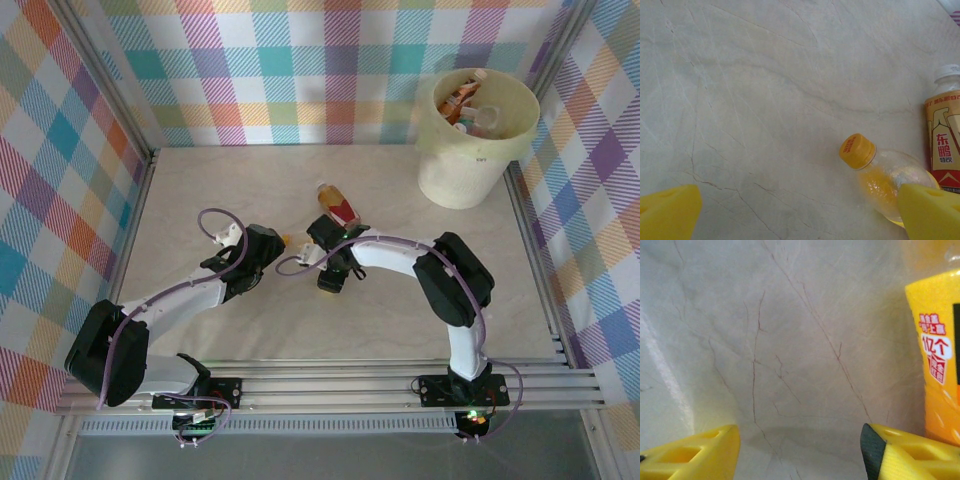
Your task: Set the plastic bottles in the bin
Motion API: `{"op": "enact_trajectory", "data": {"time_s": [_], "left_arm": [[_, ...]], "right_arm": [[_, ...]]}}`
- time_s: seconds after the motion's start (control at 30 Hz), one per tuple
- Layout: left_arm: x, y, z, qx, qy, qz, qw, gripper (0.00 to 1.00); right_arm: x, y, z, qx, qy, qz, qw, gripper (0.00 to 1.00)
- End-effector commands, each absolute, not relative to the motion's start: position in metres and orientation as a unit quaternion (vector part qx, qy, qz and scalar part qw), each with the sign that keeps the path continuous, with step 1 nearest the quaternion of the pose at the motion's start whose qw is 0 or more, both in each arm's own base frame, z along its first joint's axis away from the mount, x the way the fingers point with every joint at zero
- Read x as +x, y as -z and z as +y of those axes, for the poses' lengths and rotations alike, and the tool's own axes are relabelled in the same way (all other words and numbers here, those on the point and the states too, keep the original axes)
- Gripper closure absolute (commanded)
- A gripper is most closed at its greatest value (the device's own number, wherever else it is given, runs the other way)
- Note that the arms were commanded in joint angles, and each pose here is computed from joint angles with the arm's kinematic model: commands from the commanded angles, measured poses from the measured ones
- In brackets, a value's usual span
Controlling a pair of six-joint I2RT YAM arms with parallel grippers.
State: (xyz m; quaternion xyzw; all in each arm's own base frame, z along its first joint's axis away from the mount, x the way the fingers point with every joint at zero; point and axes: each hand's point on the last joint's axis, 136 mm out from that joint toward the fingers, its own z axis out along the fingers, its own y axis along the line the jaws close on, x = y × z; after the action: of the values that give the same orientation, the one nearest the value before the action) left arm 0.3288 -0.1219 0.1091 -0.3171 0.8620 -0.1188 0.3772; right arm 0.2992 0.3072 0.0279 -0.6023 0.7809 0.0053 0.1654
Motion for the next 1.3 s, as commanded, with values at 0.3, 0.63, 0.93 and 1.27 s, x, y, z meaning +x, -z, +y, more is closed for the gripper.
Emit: {"op": "enact_trajectory", "data": {"time_s": [0.3,0.63,0.93,1.27], "left_arm": [[0.322,-0.118,-0.085,-0.358,0.096,0.844,0.387,0.0],[0.303,-0.119,-0.059,-0.387,0.096,0.827,0.397,0.0],[0.305,-0.118,-0.066,-0.371,0.111,0.834,0.394,0.0],[0.319,-0.113,-0.086,-0.344,0.139,0.847,0.381,0.0]], "right_arm": [[0.36,-0.11,0.33,-0.617,-0.005,0.732,0.289,0.27],[0.385,-0.064,0.331,-0.678,0.03,0.699,0.226,0.19],[0.363,-0.03,0.341,-0.687,-0.008,0.706,0.172,0.17],[0.359,-0.042,0.346,-0.628,-0.042,0.752,0.195,0.37]]}}
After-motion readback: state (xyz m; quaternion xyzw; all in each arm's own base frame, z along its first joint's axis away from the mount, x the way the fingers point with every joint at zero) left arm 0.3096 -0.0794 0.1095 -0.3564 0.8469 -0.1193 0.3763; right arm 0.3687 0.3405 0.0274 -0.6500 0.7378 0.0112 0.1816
